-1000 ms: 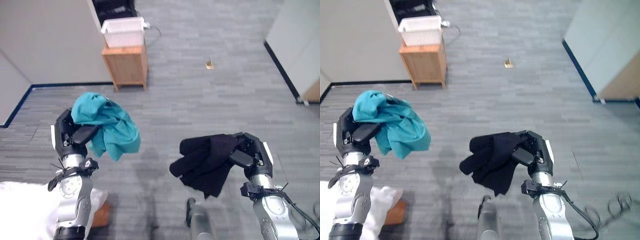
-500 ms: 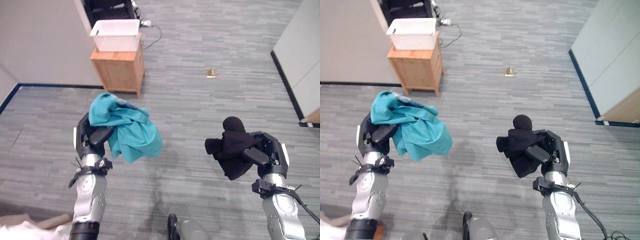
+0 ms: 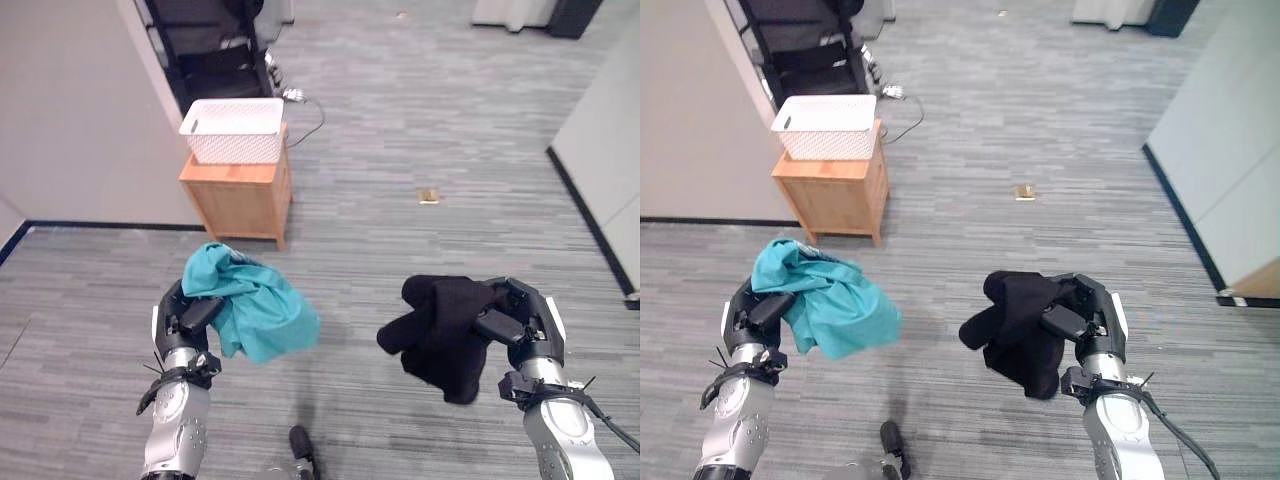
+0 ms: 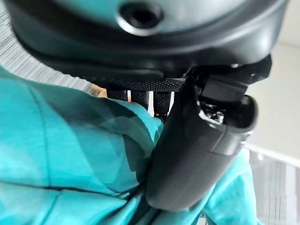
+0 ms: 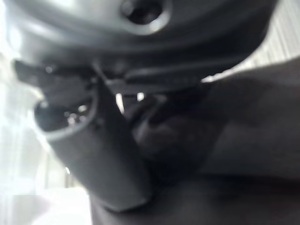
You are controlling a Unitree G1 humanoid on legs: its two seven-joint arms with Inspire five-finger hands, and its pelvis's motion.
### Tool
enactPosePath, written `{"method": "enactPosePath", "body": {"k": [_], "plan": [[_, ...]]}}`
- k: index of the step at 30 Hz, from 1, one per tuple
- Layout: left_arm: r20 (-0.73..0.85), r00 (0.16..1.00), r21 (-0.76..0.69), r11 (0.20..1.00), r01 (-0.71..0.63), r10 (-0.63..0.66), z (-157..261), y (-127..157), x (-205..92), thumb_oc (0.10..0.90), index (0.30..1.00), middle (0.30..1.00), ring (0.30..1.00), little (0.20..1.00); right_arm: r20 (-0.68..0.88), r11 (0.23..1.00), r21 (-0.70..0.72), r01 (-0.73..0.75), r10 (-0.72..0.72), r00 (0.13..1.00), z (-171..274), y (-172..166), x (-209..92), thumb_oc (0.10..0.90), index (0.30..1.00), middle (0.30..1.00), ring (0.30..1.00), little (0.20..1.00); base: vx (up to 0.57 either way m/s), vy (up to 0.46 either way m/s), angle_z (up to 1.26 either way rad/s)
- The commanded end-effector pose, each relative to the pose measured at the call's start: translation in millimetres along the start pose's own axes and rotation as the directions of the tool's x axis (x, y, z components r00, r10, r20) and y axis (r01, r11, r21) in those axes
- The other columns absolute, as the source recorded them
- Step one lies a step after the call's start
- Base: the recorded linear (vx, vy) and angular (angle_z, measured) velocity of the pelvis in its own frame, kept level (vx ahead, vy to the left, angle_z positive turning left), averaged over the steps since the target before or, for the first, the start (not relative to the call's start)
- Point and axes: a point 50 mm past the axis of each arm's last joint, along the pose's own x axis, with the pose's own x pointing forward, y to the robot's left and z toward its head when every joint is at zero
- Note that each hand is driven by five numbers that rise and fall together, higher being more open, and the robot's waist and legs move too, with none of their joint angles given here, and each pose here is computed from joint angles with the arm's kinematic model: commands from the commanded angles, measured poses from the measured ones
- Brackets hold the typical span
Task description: Pick up bed clothes into laundry basket.
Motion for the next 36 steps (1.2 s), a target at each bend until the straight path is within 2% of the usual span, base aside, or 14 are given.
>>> {"method": "enactPosePath", "body": {"k": [1, 11, 19, 23, 28, 31, 36], "plan": [[0.339, 0.93, 0.065, 0.99, 0.126, -0.141, 75.3, -18.6, 10.2, 0.4, 0.3, 0.3, 0.3, 0.3, 0.395, 0.998, -0.034, -0.057, 0.066, 0.916, 82.9, 10.8, 27.3, 0.4, 0.3, 0.3, 0.3, 0.3, 0.26, 0.145, 0.14], [0.381, 0.89, 0.095, 0.968, 0.233, -0.251, 89.8, -46.1, 15.8, 0.4, 0.3, 0.3, 0.3, 0.3, 0.382, 0.998, -0.015, -0.065, 0.066, 0.922, 78.4, 14.7, 27.4, 0.4, 0.3, 0.3, 0.3, 0.3, 0.29, 0.15, -0.14], [0.332, 0.896, 0.11, 0.956, 0.273, -0.294, 76.5, -57.3, 21.0, 0.4, 0.3, 0.3, 0.3, 0.3, 0.383, 1.0, -0.026, -0.013, 0.022, 0.923, 77.8, -1.7, 18.1, 0.4, 0.3, 0.3, 0.3, 0.3, 0.3, -0.138, 0.28], [0.336, 0.892, 0.04, 0.951, 0.305, -0.301, 74.3, -62.5, 19.1, 0.4, 0.3, 0.3, 0.3, 0.3, 0.441, 0.999, -0.031, 0.022, -0.006, 0.898, 93.3, -15.3, 18.6, 0.4, 0.3, 0.3, 0.3, 0.3, 0.1, -0.256, 0.45], [0.3, 0.912, 0.013, 0.958, 0.288, -0.279, 64.9, -55.0, 13.9, 0.4, 0.3, 0.3, 0.3, 0.3, 0.447, 0.999, -0.042, 0.035, -0.013, 0.894, 97.7, -18.3, 21.2, 0.4, 0.3, 0.3, 0.3, 0.3, 0.14, -0.035, 0.24], [0.272, 0.929, 0.037, 0.967, 0.252, -0.252, 59.8, -42.0, 9.1, 0.4, 0.3, 0.3, 0.3, 0.3, 0.429, 0.997, -0.083, -0.009, 0.043, 0.902, 96.0, -8.4, 24.6, 0.4, 0.3, 0.3, 0.3, 0.3, 0.2, 0.089, -0.17], [0.266, 0.928, 0.037, 0.965, 0.26, -0.26, 57.9, -44.1, 11.2, 0.4, 0.3, 0.3, 0.3, 0.3, 0.427, 0.998, -0.059, -0.001, 0.027, 0.904, 93.0, -7.8, 23.8, 0.4, 0.3, 0.3, 0.3, 0.3, 0.1, 0.086, -0.34]]}}
